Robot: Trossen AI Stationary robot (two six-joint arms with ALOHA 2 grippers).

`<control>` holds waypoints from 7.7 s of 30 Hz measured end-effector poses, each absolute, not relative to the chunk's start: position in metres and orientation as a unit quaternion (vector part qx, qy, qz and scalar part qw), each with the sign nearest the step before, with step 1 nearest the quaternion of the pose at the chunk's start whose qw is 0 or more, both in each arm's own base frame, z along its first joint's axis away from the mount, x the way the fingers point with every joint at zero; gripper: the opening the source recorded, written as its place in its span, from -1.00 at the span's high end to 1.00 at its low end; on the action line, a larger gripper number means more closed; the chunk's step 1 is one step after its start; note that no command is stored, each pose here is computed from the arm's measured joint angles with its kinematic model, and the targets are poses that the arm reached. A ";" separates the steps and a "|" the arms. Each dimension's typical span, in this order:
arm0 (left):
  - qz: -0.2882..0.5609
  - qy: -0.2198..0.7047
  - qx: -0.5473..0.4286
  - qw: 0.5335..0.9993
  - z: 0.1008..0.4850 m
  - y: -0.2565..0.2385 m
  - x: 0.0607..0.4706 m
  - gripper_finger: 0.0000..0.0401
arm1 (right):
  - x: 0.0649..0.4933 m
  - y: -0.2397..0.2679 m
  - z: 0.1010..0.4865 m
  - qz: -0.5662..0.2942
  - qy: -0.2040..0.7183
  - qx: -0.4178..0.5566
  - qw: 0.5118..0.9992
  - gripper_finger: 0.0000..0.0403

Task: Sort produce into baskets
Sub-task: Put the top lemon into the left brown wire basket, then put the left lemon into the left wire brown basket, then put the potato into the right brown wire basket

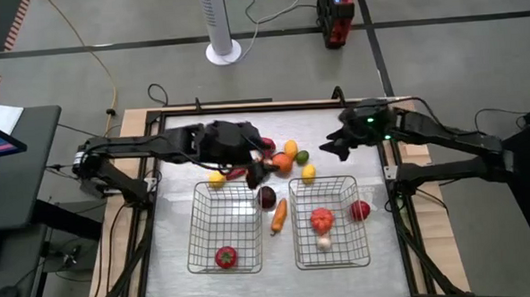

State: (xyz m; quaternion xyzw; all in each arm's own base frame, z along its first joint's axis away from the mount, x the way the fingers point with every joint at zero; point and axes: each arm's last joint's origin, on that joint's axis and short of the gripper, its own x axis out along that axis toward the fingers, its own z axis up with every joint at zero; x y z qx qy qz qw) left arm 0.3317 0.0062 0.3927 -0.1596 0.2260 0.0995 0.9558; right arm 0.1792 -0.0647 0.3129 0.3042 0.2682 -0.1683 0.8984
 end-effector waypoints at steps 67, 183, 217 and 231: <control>0.347 0.015 -0.328 0.879 0.299 0.026 0.142 -0.61 | 0.331 -0.145 0.252 -0.164 0.438 0.216 0.857 -0.05; -0.032 0.397 -0.244 0.884 0.320 -0.023 0.236 -0.32 | 0.346 -0.074 0.388 -0.176 0.337 0.136 0.915 -0.76; 0.202 0.181 -0.237 0.933 0.361 -0.037 0.198 -0.55 | 0.440 -0.086 0.224 0.113 0.497 -0.043 0.859 -0.85; 0.027 0.273 -0.331 0.903 0.367 -0.041 0.167 -0.55 | 0.457 -0.084 0.186 0.101 0.511 -0.080 0.850 -0.67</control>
